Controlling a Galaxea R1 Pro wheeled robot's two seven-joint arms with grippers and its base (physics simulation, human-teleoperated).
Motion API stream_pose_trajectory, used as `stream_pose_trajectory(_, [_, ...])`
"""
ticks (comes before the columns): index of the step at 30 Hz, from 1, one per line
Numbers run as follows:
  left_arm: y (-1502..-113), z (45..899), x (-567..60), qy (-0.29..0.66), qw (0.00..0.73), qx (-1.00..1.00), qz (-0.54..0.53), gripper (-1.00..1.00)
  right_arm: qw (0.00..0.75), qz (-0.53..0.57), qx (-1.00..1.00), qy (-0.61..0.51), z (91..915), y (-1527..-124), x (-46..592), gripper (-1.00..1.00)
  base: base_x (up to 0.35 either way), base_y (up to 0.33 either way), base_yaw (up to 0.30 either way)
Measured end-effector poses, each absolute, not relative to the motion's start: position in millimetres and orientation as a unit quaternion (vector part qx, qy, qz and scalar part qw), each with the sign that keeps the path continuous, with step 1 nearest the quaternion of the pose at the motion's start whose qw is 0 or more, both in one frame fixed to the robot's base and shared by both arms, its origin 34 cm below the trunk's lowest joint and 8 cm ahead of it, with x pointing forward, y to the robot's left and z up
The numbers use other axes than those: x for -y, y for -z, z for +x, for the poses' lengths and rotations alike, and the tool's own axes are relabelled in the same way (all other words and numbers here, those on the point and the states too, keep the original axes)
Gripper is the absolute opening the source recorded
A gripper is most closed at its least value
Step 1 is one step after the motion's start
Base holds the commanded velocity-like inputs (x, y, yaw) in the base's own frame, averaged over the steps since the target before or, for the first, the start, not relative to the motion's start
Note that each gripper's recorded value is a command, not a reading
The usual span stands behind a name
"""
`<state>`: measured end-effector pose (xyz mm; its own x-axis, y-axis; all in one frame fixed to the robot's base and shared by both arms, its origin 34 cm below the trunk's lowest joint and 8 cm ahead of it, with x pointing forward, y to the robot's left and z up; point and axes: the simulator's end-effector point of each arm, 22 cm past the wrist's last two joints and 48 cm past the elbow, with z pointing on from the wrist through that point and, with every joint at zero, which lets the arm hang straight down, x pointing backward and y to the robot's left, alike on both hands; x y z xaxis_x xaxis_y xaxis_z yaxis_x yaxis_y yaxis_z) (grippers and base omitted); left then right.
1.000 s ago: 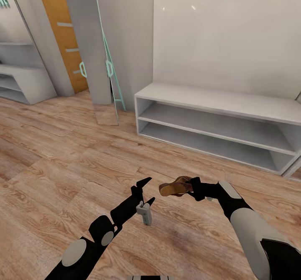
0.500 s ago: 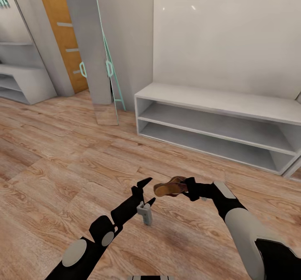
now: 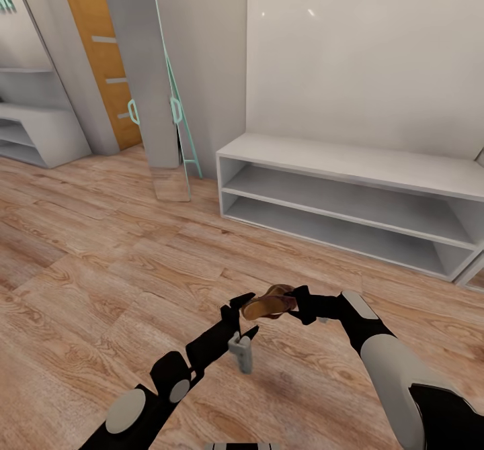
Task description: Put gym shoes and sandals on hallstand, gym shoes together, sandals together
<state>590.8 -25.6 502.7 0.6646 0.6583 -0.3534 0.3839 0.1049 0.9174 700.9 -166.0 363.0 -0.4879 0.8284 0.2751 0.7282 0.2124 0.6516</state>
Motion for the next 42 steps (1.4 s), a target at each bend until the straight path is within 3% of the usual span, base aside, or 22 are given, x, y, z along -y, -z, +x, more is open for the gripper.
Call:
stream_pose_trajectory(9, [-498, 573, 48, -0.088, 0.629, -0.387, 0.669, 1.0, 0.065, 0.499, -0.777, -0.379, 700, -363, 165, -1.0, 0.0, 0.0, 0.0])
stream_pose_trajectory(18, [-492, 554, 64, 0.001, 0.643, -0.448, 0.622, 1.0, 0.065, 0.499, -0.777, -0.379, 700, -363, 165, -1.0, 0.0, 0.0, 0.0])
stream_pose_trajectory(42, [-529, 584, 31, -0.037, 0.669, -0.448, 0.591, 1.0, 0.065, 0.499, -0.777, -0.379, 700, -363, 165, -1.0, 0.0, 0.0, 0.0])
